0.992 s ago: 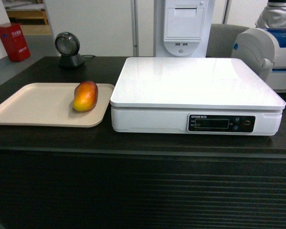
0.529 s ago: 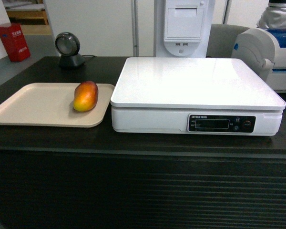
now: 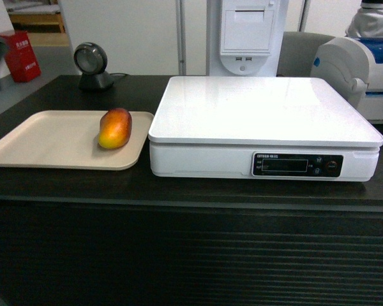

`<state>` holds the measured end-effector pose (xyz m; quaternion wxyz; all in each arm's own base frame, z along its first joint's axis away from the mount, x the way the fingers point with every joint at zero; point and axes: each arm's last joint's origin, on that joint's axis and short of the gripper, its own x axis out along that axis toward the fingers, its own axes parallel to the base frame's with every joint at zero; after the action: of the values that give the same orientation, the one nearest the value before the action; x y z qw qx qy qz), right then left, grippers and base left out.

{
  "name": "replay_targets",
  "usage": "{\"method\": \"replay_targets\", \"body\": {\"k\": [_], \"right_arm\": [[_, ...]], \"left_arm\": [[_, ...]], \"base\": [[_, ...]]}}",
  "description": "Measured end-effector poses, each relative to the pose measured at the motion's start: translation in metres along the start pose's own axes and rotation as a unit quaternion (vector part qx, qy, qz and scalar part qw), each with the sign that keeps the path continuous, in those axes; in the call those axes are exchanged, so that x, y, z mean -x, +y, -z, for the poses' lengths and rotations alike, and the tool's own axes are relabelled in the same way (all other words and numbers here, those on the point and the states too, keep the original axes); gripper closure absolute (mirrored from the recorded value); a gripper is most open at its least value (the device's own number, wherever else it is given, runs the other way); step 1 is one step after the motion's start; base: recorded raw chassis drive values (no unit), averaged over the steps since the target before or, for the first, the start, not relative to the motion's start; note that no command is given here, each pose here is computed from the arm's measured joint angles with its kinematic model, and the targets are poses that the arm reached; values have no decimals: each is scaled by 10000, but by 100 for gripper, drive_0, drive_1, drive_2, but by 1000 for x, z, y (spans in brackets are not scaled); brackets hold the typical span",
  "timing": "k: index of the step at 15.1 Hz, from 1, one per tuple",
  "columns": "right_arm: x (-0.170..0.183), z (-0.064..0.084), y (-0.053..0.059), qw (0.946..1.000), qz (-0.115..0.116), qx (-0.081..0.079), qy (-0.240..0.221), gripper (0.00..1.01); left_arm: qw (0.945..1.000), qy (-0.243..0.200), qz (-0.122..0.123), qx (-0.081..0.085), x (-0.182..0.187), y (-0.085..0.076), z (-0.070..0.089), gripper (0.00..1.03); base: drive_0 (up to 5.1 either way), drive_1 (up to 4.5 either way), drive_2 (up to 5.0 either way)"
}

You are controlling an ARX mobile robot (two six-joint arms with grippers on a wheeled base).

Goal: Place dark red mango on scale at checkout

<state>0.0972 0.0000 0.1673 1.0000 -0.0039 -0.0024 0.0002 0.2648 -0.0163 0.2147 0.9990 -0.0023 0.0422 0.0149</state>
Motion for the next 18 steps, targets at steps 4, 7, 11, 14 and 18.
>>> {"method": "replay_targets", "body": {"k": [4, 7, 11, 14, 18], "right_arm": [[0, 0, 0, 10000, 0, 0, 0, 3], [0, 0, 0, 10000, 2, -2, 0, 3], [0, 0, 0, 10000, 0, 0, 0, 3], [0, 0, 0, 10000, 2, 0, -2, 3], [0, 0, 0, 10000, 2, 0, 0, 3]], "left_arm": [[9942, 938, 520, 75, -108, -1, 19, 5], [9860, 1510, 697, 116, -175, -2, 44, 5], [9788, 1921, 696, 106, -221, -1, 67, 5], [9752, 2070, 778, 112, -248, -7, 71, 5], [9668, 2334, 1029, 140, -274, -23, 73, 5]], "base": [[0, 0, 0], [0, 0, 0], [0, 0, 0], [0, 0, 0], [0, 0, 0]]}}
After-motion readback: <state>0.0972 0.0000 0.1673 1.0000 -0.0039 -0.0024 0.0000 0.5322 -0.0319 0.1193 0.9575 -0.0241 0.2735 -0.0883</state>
